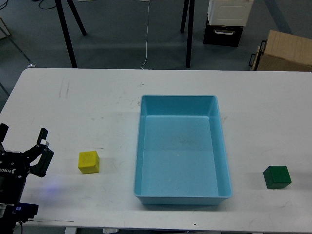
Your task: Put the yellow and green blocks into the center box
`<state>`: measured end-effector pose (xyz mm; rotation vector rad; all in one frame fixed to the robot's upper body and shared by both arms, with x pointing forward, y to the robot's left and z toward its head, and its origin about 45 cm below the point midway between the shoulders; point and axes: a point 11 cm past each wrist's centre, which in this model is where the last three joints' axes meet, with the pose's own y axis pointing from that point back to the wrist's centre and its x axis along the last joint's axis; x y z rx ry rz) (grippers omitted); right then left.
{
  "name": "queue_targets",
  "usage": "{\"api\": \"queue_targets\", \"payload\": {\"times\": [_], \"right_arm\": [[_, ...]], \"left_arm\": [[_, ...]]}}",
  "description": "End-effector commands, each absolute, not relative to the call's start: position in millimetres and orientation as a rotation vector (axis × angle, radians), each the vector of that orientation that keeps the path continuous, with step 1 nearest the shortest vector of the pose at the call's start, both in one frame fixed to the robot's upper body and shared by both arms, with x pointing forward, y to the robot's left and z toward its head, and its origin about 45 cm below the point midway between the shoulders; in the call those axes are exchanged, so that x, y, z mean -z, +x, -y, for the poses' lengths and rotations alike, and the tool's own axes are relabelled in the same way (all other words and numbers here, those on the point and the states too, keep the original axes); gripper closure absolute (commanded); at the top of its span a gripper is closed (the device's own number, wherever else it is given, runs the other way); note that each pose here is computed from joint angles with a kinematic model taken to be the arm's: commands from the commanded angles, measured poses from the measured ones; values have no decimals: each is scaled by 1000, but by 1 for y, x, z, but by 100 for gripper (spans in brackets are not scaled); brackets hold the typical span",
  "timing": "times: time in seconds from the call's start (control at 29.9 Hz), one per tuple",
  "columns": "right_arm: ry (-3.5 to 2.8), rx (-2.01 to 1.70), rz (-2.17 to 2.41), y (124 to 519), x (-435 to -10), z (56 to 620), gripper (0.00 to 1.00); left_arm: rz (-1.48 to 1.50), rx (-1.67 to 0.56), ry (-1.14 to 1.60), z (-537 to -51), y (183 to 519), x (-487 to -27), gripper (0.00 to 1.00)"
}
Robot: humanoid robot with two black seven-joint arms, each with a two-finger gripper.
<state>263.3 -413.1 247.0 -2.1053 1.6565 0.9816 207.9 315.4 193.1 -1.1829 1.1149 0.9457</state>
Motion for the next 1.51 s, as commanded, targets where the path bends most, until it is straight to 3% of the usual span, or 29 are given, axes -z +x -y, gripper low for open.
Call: {"api": "queue_targets", "payload": {"times": [0.0,0.27,0.47,0.74,0.94,1.47], "right_arm": [[-2439,-906,-1809,284,-251,408,0],[-2975,-742,-1895,340,-277,388,0],[-3584,-402,-1857,350,-263,357,0],[-4196,47,-1298,316,-253,337,0],[-4473,317,-988,283,-228,360,0],[-4564,255,-654,264,-189,345,0]], "left_arm": [[-1119,-932,-1177,-311,210,-194,0],[-1169,-876,-1129,-283,213,-187,0],[-1165,-877,-1127,-284,214,-188,0],[-1172,-874,-1126,-282,213,-187,0],[-1172,-874,-1126,-282,213,-187,0],[-1180,-885,-1123,-280,213,-182,0]]}}
